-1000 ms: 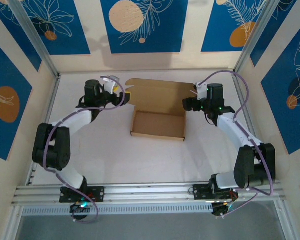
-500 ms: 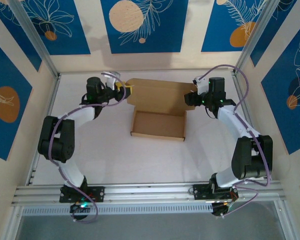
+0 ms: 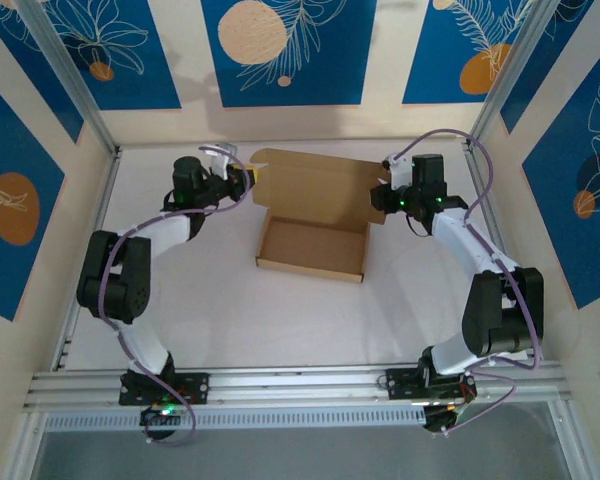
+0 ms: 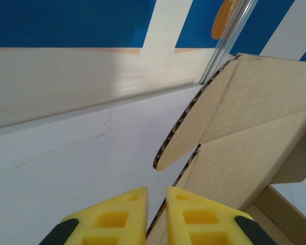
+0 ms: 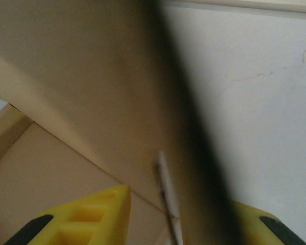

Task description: Fold the paper box

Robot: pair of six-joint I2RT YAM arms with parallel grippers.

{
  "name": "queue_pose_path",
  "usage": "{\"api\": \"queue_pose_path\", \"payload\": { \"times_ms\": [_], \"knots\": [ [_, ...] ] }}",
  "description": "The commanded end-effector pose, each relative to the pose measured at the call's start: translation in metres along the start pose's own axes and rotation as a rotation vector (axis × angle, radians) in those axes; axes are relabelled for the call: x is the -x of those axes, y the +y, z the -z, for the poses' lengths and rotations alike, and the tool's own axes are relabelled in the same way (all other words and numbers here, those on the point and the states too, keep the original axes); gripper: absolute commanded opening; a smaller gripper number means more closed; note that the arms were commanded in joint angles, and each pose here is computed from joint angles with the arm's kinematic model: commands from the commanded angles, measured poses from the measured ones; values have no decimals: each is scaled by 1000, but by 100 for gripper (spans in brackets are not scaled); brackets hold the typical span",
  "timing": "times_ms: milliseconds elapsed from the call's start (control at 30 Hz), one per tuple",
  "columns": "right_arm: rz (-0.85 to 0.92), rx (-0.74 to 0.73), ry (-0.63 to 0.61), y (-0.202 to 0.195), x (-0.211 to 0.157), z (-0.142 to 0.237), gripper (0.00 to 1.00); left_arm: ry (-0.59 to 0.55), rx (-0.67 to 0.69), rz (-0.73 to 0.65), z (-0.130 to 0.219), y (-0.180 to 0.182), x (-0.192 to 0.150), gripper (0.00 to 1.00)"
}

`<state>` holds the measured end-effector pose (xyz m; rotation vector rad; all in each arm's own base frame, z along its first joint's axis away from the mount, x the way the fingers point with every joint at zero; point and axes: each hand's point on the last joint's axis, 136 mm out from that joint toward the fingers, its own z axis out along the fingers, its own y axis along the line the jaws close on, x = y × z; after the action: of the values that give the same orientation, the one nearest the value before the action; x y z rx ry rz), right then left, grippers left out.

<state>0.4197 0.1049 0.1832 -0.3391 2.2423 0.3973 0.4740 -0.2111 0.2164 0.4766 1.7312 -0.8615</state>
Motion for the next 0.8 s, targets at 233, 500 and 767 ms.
{"api": "queue_pose_path", "payload": {
  "times_ms": [233,500,767],
  "knots": [
    [-75,76,-51,34,16,5,29,-9,-114,6,2,-50,-3,16],
    [-95,120,-97,50,12,14,29,-15,-102,42,16,-53,-19,17],
    [-211,70,-185,48,-3,20,28,-21,-38,66,29,-48,-34,17]
  ]
}}
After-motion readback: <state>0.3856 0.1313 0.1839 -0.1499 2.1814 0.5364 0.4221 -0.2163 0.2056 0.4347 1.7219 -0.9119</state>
